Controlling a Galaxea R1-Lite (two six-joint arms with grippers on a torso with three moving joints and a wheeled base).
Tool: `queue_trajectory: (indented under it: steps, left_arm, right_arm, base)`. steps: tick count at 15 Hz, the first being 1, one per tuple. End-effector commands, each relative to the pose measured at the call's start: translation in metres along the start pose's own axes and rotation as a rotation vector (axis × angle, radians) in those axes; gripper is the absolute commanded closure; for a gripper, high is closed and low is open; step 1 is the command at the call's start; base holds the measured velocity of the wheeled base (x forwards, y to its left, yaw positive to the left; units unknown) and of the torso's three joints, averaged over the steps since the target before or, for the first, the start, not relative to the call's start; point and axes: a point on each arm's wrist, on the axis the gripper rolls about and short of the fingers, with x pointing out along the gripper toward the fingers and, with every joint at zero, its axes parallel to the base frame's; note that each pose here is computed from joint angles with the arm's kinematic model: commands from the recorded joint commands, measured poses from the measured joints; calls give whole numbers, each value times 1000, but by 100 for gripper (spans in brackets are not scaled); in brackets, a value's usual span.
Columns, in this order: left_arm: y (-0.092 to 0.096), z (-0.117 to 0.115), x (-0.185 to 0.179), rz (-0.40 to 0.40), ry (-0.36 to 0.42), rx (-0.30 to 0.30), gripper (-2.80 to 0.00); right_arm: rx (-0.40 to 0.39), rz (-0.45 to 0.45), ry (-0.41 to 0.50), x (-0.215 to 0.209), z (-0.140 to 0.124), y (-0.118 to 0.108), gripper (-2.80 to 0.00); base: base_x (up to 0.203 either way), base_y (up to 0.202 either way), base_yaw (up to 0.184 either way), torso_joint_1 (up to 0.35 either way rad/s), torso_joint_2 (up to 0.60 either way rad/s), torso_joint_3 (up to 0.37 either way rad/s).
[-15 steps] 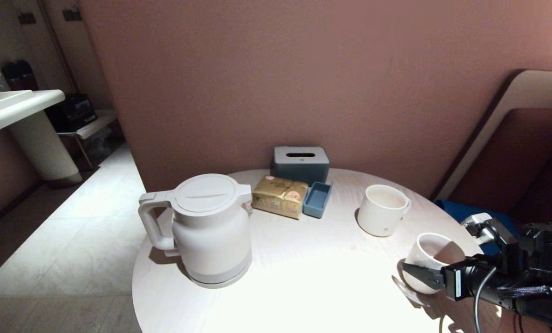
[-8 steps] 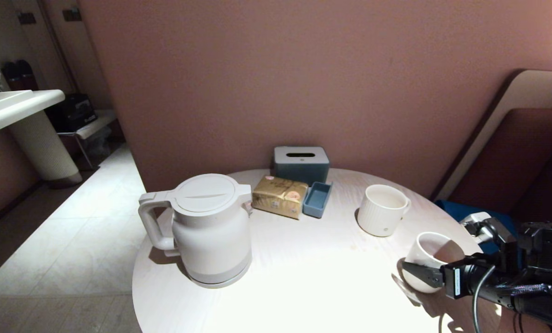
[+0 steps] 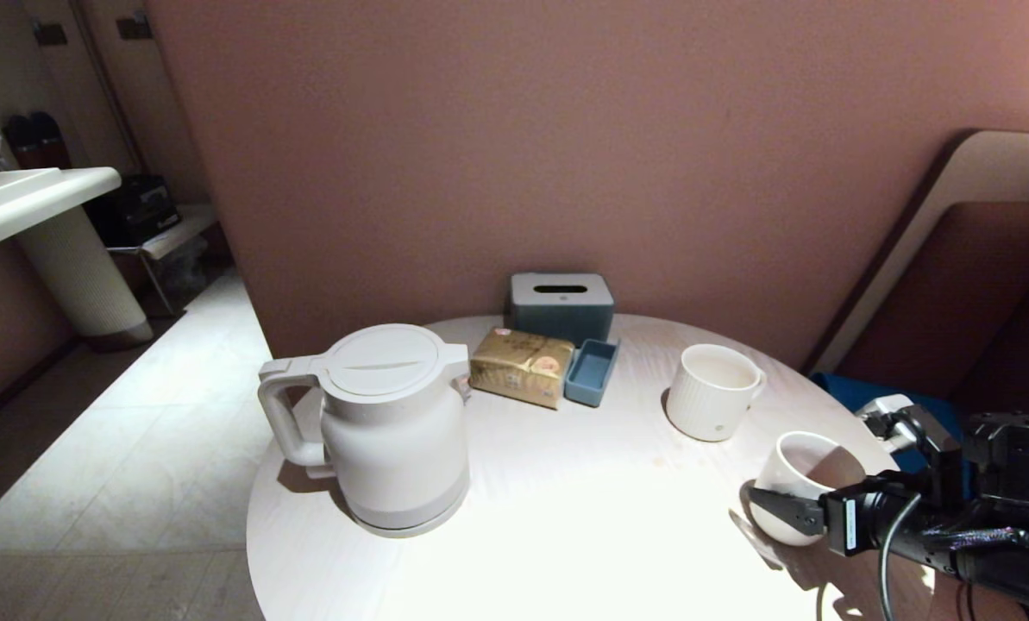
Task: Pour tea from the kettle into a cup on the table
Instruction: Pick up the cup
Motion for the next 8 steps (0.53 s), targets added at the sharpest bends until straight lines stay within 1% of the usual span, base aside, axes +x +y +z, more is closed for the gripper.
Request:
queue_trajectory:
  steps: [1, 8]
  left_arm:
    - [0, 0, 0, 1, -1, 0, 0]
    - [0, 0, 0, 1, -1, 0, 0]
  right_arm:
    - [-5, 4, -8, -1, 1, 1, -280]
    - [-4, -24, -6, -2, 0, 0, -280]
  base:
    - [0, 0, 0, 0, 0, 0]
    - [0, 0, 0, 0, 0, 0]
